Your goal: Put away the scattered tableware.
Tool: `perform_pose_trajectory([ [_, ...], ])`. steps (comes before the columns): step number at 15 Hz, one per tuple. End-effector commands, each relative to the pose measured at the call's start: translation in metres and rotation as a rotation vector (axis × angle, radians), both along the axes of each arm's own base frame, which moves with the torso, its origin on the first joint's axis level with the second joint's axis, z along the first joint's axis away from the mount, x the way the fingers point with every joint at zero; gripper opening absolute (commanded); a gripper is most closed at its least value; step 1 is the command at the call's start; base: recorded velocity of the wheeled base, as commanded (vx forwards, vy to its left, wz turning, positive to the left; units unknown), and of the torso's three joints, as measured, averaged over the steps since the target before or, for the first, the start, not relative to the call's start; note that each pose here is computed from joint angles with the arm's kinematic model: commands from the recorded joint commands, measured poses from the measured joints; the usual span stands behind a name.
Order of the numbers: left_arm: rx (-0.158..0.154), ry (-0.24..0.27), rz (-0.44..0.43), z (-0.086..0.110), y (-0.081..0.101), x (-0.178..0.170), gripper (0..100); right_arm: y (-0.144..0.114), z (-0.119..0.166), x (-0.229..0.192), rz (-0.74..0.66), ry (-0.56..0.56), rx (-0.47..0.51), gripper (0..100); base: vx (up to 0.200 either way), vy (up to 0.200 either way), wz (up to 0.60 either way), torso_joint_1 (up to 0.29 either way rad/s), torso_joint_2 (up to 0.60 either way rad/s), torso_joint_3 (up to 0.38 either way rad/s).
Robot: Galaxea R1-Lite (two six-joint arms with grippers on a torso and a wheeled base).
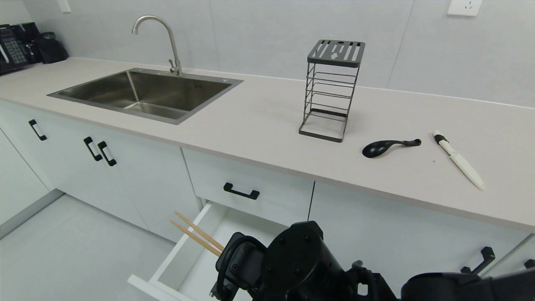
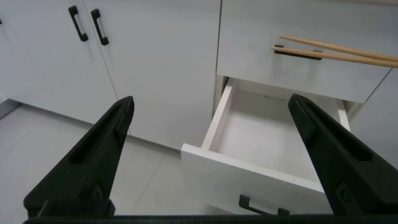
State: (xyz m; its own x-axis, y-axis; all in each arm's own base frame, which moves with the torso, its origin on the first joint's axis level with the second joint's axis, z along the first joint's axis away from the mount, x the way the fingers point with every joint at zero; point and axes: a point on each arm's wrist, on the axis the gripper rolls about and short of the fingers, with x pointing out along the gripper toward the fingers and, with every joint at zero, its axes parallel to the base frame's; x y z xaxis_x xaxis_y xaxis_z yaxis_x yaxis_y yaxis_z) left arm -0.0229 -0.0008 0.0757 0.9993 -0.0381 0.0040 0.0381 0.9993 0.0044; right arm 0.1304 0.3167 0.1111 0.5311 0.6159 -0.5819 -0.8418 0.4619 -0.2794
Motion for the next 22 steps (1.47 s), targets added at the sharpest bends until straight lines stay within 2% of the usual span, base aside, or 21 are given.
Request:
perform_pose_trajectory([
  [1, 0.000, 0.002, 0.000, 0.000, 0.000, 0.000, 100, -0.001, -0.004, 0.000, -0.006, 0.006, -0.015, 0, 0.000, 0.000, 0.00, -0.144, 0.26, 0.124],
  [12, 0.000, 0.002, 0.001, 0.000, 0.000, 0.000, 100, -0.006, 0.000, 0.016, -0.066, 0.007, -0.017, 0, 0.000, 0.000, 0.00, -0.238, 0.39, 0.163],
  [18, 0.000, 0.002, 0.001, 0.000, 0.000, 0.000, 100, -0.001, 0.009, 0.023, -0.048, -0.035, 0.007, 0, 0.000, 0.000, 0.00, -0.054, 0.15, 0.068],
  [22, 0.000, 0.002, 0.000, 0.000, 0.000, 0.000, 100, -0.001, 0.001, 0.029, 0.035, -0.114, -0.108, 0, 0.000, 0.000, 0.00, 0.002, 0.04, 0.018],
])
